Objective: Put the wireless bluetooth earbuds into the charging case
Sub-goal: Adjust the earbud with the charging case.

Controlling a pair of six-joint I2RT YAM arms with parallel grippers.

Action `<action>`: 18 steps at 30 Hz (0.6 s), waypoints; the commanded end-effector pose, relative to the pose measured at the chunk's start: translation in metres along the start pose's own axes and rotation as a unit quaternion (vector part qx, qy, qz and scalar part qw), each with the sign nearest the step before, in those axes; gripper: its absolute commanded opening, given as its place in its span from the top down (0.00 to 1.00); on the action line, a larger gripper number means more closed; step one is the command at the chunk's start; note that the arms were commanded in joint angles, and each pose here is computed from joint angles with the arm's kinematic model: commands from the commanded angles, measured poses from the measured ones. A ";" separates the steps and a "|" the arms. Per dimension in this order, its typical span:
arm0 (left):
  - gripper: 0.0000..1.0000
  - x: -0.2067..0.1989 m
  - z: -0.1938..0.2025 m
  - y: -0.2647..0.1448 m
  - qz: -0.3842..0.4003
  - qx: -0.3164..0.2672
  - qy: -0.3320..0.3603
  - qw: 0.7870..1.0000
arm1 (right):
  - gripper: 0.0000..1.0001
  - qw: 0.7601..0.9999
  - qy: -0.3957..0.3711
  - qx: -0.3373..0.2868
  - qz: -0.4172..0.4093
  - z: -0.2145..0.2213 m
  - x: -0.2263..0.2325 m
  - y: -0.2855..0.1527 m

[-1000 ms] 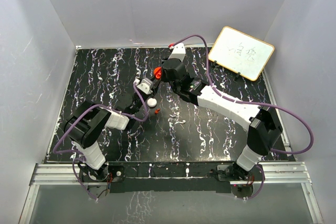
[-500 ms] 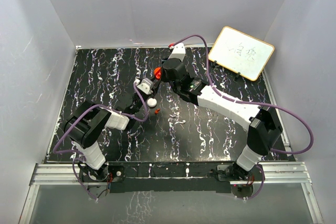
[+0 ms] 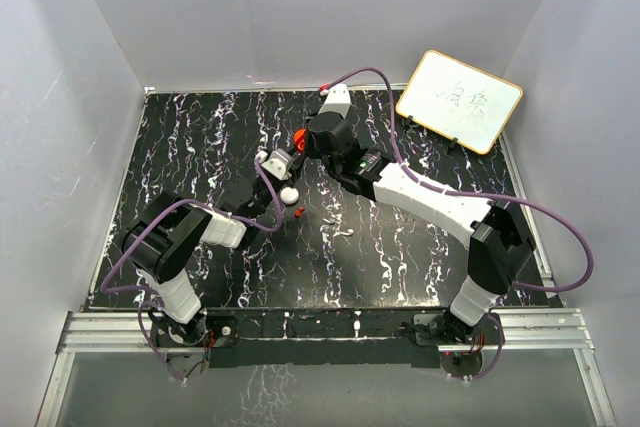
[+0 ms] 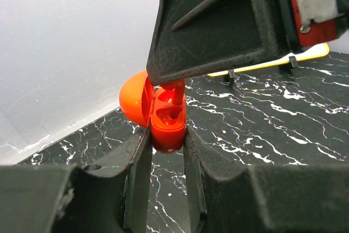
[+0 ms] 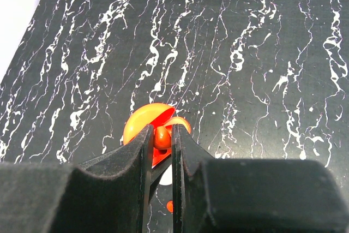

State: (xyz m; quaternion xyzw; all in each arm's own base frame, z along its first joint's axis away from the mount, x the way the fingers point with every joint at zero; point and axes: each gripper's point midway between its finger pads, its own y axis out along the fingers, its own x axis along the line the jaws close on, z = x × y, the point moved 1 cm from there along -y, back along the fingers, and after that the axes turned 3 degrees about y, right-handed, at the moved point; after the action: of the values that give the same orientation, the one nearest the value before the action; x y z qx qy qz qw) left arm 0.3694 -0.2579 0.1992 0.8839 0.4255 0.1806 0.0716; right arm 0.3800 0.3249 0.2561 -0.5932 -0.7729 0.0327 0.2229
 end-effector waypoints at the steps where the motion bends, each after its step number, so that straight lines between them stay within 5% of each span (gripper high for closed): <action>1: 1.00 0.013 -0.068 0.006 -0.020 -0.120 0.018 0.992 | 0.85 0.999 0.025 -0.026 -0.024 -0.024 0.018 -0.002; 8: 1.00 0.013 -0.069 0.006 -0.021 -0.122 0.019 0.992 | 0.66 0.999 0.030 -0.024 -0.026 -0.023 0.018 -0.004; 18: 1.00 0.013 -0.070 0.004 -0.021 -0.122 0.018 0.992 | 0.64 0.998 0.032 -0.049 -0.011 -0.041 0.012 -0.013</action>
State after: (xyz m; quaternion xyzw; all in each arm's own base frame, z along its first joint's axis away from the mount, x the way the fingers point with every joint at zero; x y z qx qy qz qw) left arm 0.3700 -0.2570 0.2000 0.8822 0.4287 0.1807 0.0730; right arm 0.3789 0.3263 0.2539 -0.5915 -0.7715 0.0315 0.2324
